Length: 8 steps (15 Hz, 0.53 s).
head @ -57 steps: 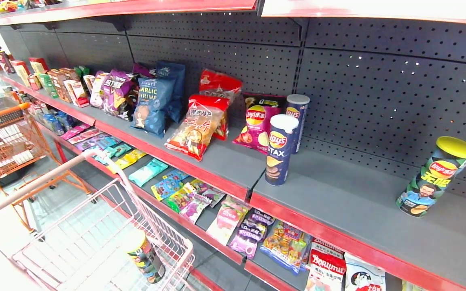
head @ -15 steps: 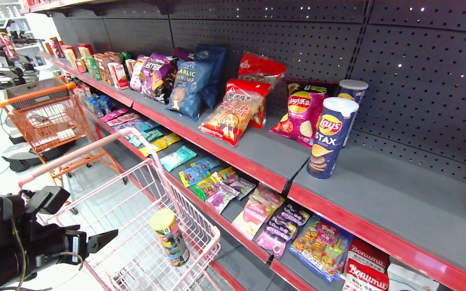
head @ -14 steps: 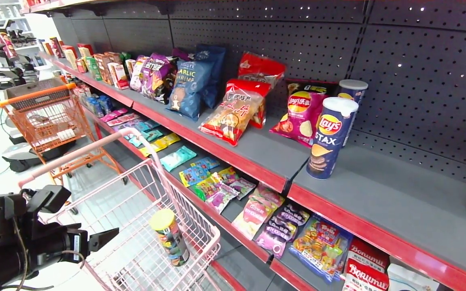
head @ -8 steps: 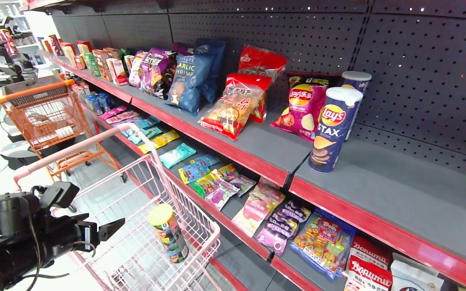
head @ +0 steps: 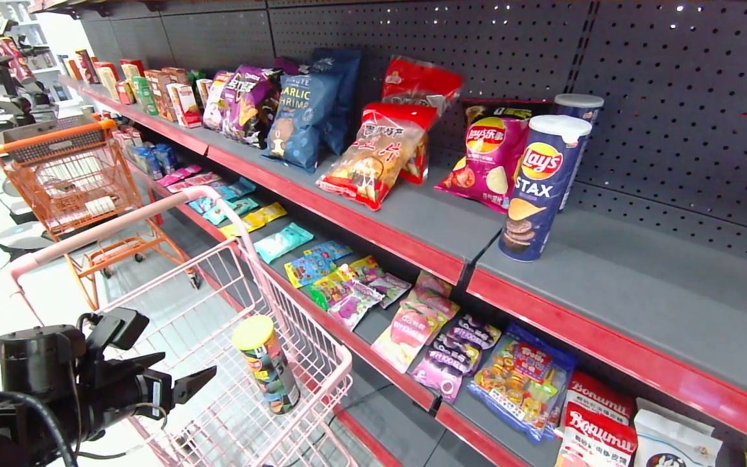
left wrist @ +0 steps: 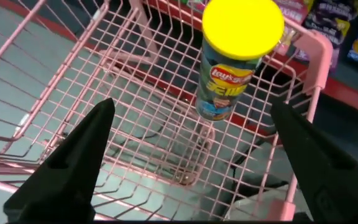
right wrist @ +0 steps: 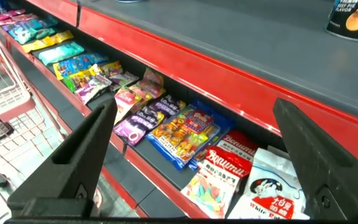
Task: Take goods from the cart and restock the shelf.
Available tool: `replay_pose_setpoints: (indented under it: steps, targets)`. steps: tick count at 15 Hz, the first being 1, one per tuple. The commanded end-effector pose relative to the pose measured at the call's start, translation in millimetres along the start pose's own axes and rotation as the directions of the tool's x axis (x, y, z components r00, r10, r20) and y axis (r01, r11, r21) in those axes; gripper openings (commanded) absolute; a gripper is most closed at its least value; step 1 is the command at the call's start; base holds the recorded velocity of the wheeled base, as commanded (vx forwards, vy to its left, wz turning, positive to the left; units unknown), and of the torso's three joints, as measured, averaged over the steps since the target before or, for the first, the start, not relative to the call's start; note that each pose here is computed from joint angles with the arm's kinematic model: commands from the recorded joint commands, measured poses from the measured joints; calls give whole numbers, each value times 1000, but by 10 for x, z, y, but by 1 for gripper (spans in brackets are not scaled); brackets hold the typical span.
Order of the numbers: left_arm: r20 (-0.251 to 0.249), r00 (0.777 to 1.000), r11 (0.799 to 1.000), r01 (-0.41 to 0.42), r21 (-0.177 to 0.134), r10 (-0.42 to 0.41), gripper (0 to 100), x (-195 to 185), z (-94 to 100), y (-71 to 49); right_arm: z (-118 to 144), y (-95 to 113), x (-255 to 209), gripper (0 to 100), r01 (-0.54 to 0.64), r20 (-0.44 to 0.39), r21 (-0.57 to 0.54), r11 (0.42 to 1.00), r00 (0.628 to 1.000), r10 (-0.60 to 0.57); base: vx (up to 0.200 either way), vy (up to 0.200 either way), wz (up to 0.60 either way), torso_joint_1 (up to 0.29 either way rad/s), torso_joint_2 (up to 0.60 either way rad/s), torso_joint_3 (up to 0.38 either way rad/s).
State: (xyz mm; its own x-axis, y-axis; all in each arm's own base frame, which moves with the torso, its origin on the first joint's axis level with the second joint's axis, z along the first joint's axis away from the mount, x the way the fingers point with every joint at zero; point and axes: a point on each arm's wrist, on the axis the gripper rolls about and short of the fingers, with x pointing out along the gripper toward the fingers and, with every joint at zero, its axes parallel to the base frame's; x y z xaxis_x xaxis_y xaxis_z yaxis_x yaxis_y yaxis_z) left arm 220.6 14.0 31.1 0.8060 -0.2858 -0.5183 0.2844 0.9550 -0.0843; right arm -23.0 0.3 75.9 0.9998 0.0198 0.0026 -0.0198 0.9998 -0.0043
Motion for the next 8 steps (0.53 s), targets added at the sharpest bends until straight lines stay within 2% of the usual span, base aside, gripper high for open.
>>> replay_pose_setpoints:
  steps: [1,3,4,6,8]
  targets:
    - [-8,1000,1000,11,10,-11,100,34,-14,4,0,0,1,100,0,-1,0,1000,1000,0,0,0,0,0,0,0]
    - [-39,999,1000,23,10,-22,100,108,-96,21,0,0,1,100,-2,-1,-2,1000,1000,2,0,0,0,0,0,0]
    - [-31,999,999,24,29,-23,100,167,-134,31,-1,0,1,100,-2,-3,-3,1000,1000,2,0,0,0,0,0,0]
    - [-16,999,998,37,48,-37,100,262,-216,14,-1,0,1,100,-2,-3,-3,1000,1000,2,0,0,0,0,0,0]
    - [-53,996,997,67,46,-65,100,285,-341,-57,-1,0,1,100,-2,-3,-3,1000,1000,2,0,0,0,0,0,0]
